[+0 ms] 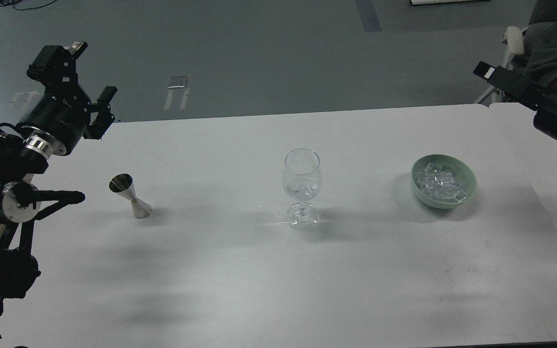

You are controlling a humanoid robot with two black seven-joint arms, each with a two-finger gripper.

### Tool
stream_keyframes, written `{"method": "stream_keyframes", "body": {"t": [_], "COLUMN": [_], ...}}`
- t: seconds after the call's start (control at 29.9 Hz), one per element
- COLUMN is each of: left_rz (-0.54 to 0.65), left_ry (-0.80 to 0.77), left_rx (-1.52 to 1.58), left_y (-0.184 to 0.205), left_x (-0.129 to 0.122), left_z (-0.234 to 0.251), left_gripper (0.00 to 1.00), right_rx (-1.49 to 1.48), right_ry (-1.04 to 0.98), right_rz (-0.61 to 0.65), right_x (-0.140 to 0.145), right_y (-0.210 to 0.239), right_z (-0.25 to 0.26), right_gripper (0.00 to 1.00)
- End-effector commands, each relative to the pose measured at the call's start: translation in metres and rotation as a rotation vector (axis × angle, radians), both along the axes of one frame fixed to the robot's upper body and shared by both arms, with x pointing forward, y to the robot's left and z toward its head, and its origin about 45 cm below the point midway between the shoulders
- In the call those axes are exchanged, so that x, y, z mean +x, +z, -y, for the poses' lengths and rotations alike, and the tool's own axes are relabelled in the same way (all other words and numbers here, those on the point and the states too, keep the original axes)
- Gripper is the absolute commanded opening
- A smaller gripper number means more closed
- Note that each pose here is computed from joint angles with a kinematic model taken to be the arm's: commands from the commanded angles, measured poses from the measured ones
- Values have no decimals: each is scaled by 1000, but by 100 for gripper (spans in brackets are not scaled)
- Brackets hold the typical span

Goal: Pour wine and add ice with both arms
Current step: 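Raise the left gripper away and move the right gripper toward the bowl, then reach the right gripper into the green bowl and grasp an ice cube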

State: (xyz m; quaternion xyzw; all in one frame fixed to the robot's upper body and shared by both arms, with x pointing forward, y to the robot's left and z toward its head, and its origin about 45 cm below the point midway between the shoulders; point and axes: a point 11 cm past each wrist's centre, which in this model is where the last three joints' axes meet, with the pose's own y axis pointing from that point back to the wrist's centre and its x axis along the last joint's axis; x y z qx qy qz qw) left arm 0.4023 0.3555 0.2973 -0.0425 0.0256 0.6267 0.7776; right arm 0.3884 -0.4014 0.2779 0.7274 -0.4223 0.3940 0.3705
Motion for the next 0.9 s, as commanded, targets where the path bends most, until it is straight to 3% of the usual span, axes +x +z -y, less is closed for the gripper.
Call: {"method": "stream_keyframes", "body": {"t": [0.0,0.37,0.7,0.87], "left_rz": [-1,-1,-7,-6], "left_ry": [8,2,0,-2], "left_rx": [-21,-57,-64,-64], "left_y": [-5,-11,-14,-14], "left_x": [1,2,1,0], "left_z": [7,16,18,18], "left_gripper": [97,97,97,97], "right_rx": [-262,-363,-343,-321], "right_ry": [75,92,82,96], "right_rz": [103,-10,-54,-59], "right_x": [-19,-47,-46,-45], "right_y": [-28,-113,-142,-147], "right_z": [5,10,-3,-15], "right_gripper": [100,99,97,78]}}
